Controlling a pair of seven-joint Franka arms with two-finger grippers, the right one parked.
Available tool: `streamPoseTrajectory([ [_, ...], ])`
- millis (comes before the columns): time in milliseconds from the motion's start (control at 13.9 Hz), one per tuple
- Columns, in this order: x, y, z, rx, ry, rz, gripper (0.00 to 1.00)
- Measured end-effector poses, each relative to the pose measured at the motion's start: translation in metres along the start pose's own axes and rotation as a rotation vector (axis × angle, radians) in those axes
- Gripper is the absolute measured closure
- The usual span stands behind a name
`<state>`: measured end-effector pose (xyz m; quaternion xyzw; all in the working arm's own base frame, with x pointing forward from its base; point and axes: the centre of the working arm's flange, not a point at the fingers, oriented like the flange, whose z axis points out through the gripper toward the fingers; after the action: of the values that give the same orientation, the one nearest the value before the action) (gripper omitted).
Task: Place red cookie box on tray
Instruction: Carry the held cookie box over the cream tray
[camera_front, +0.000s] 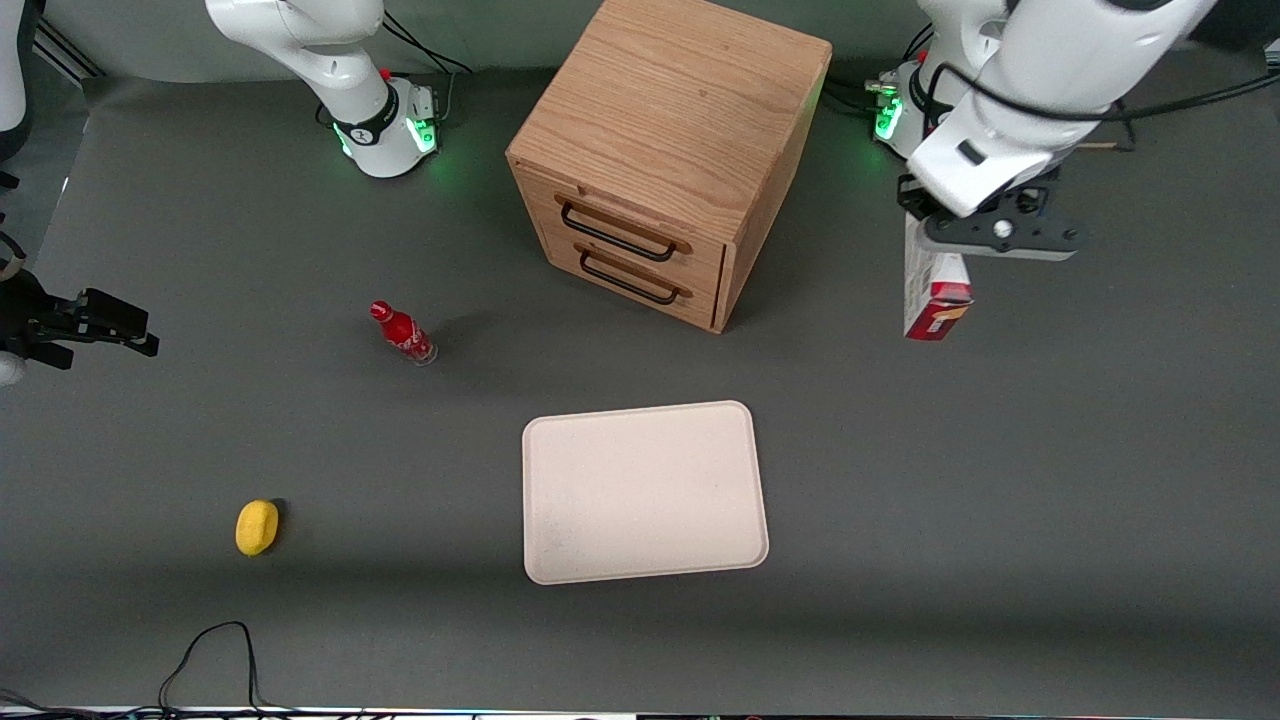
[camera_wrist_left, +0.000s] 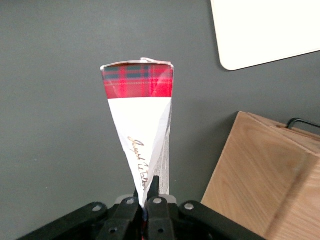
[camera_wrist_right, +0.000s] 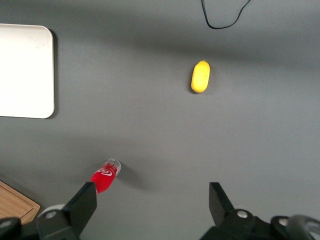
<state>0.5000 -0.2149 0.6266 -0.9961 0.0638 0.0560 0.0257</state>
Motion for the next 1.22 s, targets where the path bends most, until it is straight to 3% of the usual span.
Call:
streamPoseTrajectory([
  [216, 0.043, 0.008, 0.019, -0.051, -0.041, -0.018, 0.97],
  [504, 0.114, 0.088, 0.080, -0.124, -0.076, -0.202, 0.97],
  [720, 0.154, 0.151, 0.146, -0.142, -0.032, -0.291, 0.97],
  [936, 0.186, 0.182, 0.218, -0.132, 0.043, -0.321, 0.97],
  [1080, 0.201, 0.186, 0.254, -0.130, 0.073, -0.337, 0.97],
  [1224, 0.209, 0.186, 0.278, -0.106, 0.094, -0.331, 0.97],
])
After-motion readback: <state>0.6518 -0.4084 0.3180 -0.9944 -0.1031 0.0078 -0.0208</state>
